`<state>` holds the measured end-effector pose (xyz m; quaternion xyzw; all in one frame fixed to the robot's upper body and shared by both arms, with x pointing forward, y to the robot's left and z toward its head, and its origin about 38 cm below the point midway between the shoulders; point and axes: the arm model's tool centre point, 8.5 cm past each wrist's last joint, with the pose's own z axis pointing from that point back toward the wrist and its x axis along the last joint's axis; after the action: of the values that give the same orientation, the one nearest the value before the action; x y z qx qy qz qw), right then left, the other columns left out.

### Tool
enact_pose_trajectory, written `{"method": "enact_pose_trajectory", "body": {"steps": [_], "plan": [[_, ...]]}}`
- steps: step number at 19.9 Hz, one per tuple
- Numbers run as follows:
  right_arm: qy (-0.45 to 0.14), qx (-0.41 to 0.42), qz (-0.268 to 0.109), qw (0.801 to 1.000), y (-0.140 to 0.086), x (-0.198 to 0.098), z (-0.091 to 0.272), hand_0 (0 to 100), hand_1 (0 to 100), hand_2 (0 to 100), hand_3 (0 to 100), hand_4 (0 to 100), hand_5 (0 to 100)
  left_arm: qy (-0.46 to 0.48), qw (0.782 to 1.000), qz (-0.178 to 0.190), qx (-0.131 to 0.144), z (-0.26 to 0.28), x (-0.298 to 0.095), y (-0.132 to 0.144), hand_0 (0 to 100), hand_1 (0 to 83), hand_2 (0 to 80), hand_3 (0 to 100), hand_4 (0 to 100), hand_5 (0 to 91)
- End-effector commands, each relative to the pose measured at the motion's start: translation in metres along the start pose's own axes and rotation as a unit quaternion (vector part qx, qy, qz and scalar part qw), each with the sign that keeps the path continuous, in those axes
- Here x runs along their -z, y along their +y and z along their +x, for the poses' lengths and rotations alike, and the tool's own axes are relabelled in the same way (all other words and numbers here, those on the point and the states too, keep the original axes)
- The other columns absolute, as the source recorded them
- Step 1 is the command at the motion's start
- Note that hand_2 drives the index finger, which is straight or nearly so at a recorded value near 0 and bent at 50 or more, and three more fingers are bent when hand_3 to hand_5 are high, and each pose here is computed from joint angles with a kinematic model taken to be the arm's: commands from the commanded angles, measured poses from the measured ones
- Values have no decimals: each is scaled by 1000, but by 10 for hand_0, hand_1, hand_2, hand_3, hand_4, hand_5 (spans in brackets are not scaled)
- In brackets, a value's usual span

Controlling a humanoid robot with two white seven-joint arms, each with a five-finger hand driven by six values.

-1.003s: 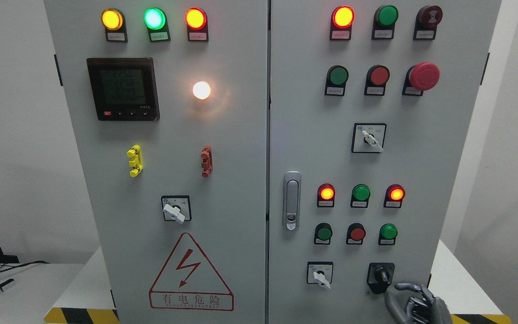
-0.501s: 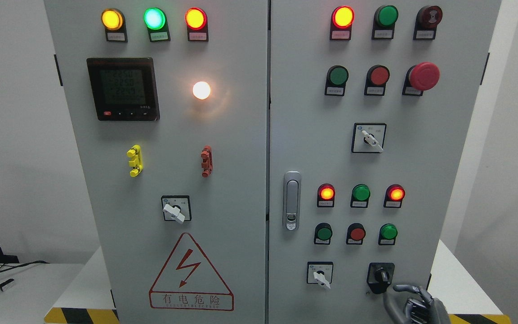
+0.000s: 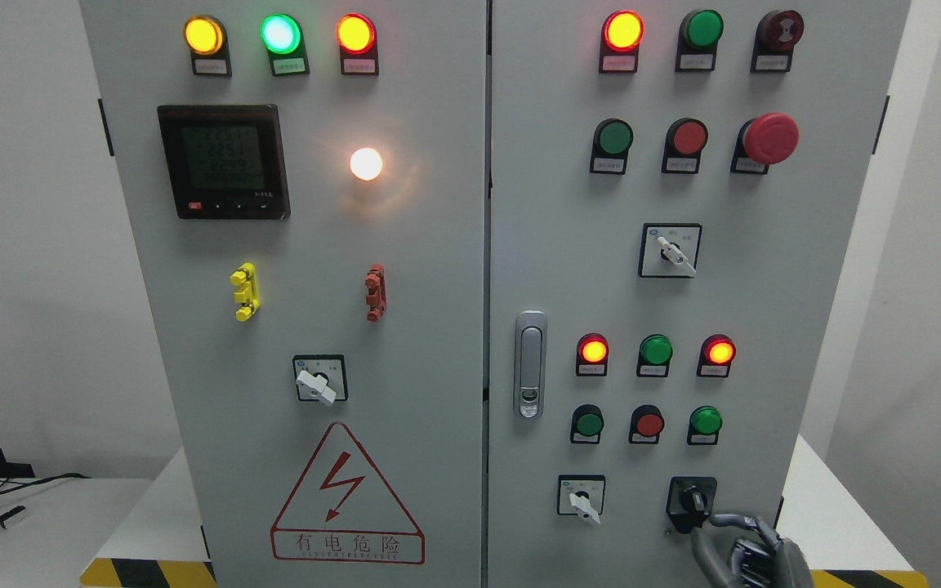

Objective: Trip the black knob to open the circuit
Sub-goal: 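Grasp the black rotary knob with the right hand fingers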

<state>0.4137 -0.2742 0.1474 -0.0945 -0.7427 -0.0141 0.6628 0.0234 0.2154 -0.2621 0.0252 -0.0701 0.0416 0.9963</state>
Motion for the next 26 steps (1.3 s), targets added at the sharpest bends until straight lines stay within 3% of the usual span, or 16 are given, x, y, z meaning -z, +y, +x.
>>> {"method": "enact_pose_trajectory", "body": {"steps": [1, 26], "plan": [[-9, 3, 14, 1000, 13, -3, 6, 268, 698, 438, 1000, 1000, 966, -1, 1000, -2, 15, 0, 0, 0, 120, 389, 0, 0, 0, 0], [-15, 4, 33, 999, 26, -13, 13, 273, 694, 442, 1000, 1000, 965, -1, 1000, -2, 15, 0, 0, 0, 120, 389, 0, 0, 0, 0]]}}
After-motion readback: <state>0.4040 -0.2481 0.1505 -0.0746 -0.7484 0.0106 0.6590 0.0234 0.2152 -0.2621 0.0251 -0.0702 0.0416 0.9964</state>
